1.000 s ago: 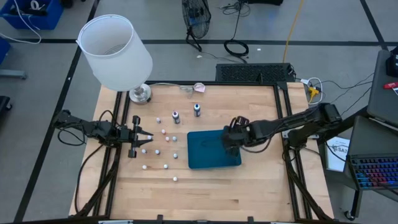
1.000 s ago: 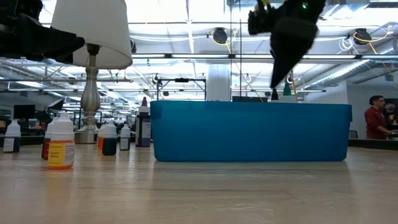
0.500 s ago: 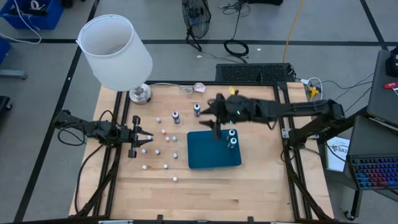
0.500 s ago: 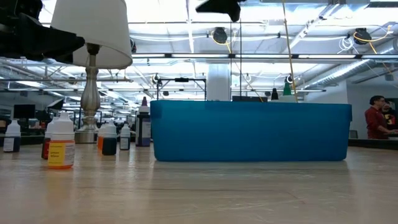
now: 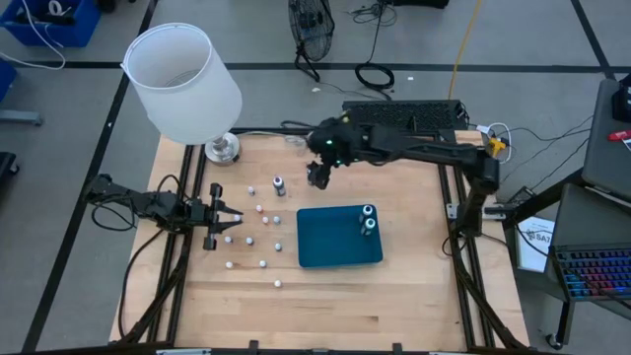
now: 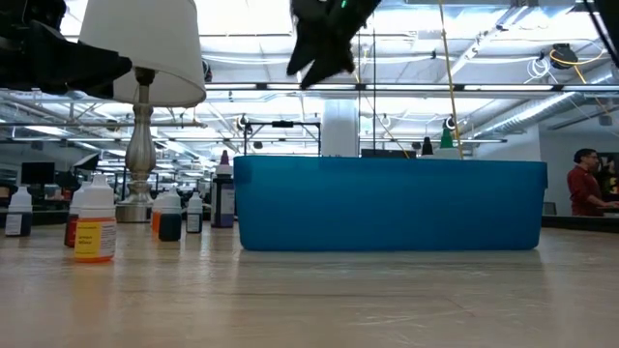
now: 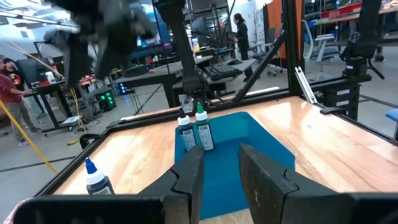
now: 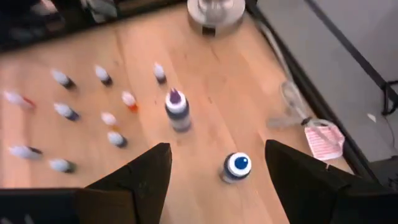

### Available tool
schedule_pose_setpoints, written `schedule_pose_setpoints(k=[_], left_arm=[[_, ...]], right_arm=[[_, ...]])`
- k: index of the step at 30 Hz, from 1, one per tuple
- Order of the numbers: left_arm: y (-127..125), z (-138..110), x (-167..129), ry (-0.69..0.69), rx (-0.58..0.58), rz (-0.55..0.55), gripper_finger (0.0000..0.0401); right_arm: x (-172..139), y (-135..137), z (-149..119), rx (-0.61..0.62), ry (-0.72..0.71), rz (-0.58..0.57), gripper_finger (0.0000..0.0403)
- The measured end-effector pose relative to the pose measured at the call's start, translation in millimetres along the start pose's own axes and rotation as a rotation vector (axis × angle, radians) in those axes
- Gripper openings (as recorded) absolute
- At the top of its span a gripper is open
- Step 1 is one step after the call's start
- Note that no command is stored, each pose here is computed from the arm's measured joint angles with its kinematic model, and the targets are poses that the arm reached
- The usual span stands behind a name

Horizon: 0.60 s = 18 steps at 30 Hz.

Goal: Pick & Place food coloring
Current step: Put the large blue food coloring bottle into the blue bin

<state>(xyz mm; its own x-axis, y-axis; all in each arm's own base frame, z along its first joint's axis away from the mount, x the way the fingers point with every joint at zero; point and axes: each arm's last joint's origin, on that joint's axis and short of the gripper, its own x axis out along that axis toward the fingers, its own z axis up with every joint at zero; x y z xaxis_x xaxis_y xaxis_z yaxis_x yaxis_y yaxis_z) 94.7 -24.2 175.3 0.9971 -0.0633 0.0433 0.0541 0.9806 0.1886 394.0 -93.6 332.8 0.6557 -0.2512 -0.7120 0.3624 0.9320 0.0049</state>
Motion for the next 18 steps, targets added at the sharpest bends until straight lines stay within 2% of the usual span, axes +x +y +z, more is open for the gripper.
schedule_pose_setpoints(k=[4, 11, 18], left_arm=[[0, 0, 0, 0.0, 0.0, 0.0, 0.0106], [0, 0, 0, 0.001, 0.0, 0.0, 0.0106], [0, 0, 0, 0.001, 0.0, 0.0, 0.0106]], right_arm=[[35, -1, -10, -0.061, 0.085, 0.012, 0.0245], [88, -14, -30, -0.06, 0.205, -0.017, 0.0246], [110, -27, -41, -0.04, 0.268, -0.037, 0.0248]])
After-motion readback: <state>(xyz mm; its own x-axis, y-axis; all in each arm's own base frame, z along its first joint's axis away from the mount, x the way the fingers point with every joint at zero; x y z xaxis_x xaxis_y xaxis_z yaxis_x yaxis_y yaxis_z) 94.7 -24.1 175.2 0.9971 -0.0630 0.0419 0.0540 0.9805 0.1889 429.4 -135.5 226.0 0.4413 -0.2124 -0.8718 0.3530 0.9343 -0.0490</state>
